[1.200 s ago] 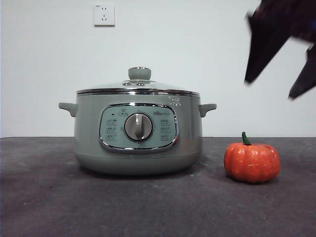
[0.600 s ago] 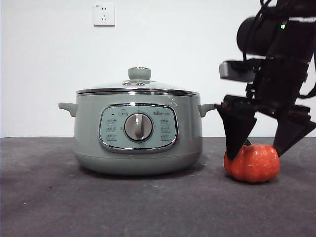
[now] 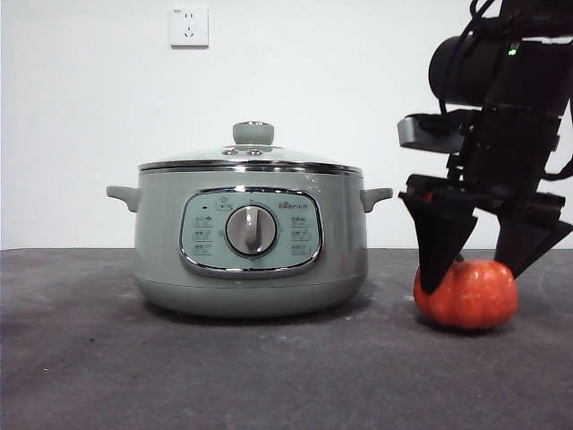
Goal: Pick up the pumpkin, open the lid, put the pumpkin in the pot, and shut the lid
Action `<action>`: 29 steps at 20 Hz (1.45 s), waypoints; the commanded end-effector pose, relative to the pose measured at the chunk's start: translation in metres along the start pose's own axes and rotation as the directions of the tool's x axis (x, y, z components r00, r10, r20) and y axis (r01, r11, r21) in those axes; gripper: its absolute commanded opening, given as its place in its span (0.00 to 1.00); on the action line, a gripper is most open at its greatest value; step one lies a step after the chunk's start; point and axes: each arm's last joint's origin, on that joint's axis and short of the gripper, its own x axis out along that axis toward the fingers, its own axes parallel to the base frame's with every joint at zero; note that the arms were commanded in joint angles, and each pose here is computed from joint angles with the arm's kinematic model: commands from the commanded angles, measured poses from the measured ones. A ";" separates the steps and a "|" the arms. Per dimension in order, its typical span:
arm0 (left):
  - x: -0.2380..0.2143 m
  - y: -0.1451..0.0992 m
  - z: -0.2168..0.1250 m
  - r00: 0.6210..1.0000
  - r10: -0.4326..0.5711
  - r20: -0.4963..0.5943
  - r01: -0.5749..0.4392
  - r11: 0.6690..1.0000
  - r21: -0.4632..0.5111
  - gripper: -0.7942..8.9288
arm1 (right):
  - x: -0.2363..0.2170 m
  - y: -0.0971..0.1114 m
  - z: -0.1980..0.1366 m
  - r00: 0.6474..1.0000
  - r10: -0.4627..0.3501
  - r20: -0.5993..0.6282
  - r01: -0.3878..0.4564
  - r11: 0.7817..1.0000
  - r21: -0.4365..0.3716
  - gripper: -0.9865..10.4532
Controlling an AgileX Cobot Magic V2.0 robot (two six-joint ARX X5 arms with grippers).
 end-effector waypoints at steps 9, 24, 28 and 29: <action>0.055 0.016 0.090 0.996 -0.076 0.039 0.074 0.995 0.065 0.83 | -0.146 0.014 -0.035 0.907 -0.029 0.420 0.025 1.000 0.015 0.08; 0.250 0.001 0.133 0.993 -0.078 -0.090 0.096 0.972 0.214 0.83 | -0.200 0.023 -0.084 0.846 -0.034 0.533 0.016 0.999 0.038 0.08; 0.280 0.007 0.115 0.984 -0.052 -0.170 0.089 0.973 0.215 0.83 | -0.199 0.023 -0.084 0.847 -0.034 0.530 0.016 0.999 0.038 0.08; 0.285 0.008 0.111 0.981 -0.050 -0.186 0.090 0.974 0.210 0.83 | -0.199 0.023 -0.084 0.847 -0.034 0.531 0.016 0.999 0.038 0.08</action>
